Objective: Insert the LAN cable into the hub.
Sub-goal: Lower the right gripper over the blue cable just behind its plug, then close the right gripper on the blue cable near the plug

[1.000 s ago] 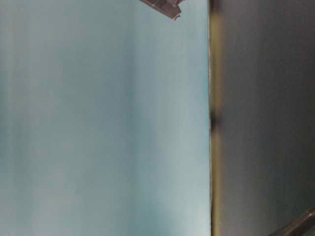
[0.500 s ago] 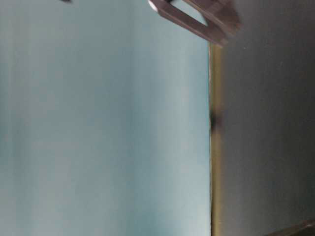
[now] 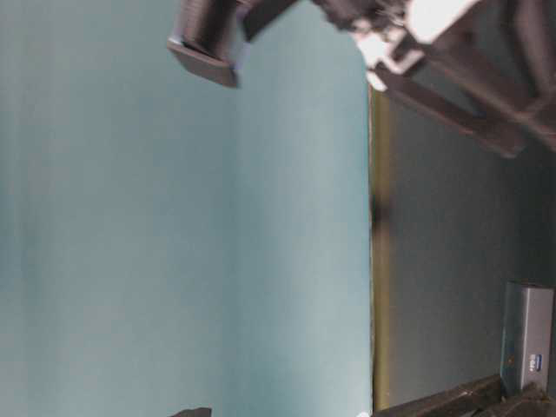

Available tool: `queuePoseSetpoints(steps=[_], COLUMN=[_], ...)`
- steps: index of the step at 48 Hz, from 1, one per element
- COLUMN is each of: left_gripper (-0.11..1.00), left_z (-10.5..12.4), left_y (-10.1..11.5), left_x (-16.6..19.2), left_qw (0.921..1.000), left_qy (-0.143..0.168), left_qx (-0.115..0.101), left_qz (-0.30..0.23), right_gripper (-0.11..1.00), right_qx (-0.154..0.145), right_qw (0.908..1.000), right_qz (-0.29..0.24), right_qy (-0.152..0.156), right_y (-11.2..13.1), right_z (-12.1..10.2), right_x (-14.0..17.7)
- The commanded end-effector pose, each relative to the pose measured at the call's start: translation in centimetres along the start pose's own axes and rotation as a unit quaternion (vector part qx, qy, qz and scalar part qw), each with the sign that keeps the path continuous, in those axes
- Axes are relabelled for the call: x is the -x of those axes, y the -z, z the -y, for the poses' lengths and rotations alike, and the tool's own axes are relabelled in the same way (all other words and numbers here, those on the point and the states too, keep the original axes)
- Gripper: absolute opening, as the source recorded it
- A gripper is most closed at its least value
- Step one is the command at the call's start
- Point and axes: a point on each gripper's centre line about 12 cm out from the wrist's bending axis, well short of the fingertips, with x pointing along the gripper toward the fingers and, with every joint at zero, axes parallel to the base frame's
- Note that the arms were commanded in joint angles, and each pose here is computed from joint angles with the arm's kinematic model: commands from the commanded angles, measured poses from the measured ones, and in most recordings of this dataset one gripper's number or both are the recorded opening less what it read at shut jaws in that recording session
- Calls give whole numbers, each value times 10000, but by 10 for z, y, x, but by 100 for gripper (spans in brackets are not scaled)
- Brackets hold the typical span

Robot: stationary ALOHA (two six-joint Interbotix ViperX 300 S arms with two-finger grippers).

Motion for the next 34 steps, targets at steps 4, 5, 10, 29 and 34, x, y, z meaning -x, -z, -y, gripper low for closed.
queuePoseSetpoints(steps=[4, 5, 10, 29, 34], left_gripper=[28, 28, 28, 28, 28], left_z=[1, 1, 0, 1, 0], left_y=[-12, -13, -13, -14, -14], left_x=[1, 1, 2, 2, 2], left_qw=[9997, 9997, 9997, 9996, 9996], left_qy=[23, 24, 15, 23, 16], left_qx=[21, 21, 39, 143, 146], left_qz=[229, 236, 245, 237, 237], right_gripper=[79, 79, 79, 69, 60], right_qx=[-9, -11, -87, -210, -196], right_qw=[10000, 9999, 9997, 9994, 9994], right_qz=[-74, -113, -227, -270, -289], right_qy=[-58, -53, 7, 79, 64], right_y=[6, 8, 14, 15, 16], right_z=[-6, -6, -5, -4, -5], right_x=[-8, -9, -12, -27, -30])
